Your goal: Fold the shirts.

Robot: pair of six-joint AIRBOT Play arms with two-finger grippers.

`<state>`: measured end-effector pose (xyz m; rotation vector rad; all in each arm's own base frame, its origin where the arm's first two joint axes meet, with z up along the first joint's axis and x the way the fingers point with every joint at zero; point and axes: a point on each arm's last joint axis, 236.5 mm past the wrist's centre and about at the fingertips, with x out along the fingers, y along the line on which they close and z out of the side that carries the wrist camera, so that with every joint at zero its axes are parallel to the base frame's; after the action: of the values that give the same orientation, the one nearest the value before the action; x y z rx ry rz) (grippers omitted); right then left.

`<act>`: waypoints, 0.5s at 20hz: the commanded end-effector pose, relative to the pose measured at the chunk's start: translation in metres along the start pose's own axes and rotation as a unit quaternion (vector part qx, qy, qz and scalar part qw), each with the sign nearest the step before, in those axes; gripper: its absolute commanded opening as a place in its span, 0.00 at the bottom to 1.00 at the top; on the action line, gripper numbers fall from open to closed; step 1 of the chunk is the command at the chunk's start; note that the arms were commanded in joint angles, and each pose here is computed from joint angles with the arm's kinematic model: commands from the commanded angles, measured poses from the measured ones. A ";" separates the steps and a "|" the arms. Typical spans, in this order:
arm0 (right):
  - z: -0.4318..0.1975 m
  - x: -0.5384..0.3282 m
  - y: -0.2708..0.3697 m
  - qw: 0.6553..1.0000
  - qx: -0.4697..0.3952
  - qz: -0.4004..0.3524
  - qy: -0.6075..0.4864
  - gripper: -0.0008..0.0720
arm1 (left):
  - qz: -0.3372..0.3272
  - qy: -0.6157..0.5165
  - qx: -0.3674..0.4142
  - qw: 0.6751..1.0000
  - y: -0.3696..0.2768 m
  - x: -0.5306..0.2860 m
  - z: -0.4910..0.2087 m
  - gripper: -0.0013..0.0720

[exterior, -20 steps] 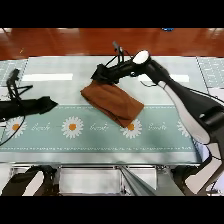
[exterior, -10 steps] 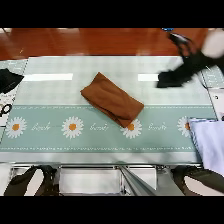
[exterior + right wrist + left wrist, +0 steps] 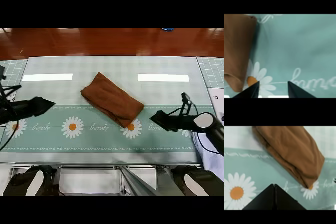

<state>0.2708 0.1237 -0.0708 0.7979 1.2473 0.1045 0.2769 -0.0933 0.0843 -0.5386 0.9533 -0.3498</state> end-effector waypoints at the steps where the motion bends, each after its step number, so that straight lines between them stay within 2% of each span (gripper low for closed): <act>1: -0.001 0.037 0.018 0.994 0.071 0.078 0.029 0.58 | -0.012 0.023 -0.004 1.000 -0.005 0.017 -0.016 0.04; 5: -0.014 0.074 0.045 0.991 0.030 0.082 0.097 0.58 | -0.013 0.029 -0.006 0.999 -0.005 0.020 -0.018 0.04; 8: -0.007 0.090 0.075 0.990 -0.007 0.093 0.107 0.58 | -0.013 0.032 -0.007 0.999 -0.004 0.021 -0.018 0.04; 10: 0.007 0.093 0.094 0.989 -0.021 0.107 0.100 0.54 | -0.013 0.032 -0.007 0.999 -0.004 0.021 -0.018 0.04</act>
<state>0.3205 0.2133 -0.0956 0.9108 1.3567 0.3298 0.2729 -0.1115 0.0655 -0.5554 1.0066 -0.3833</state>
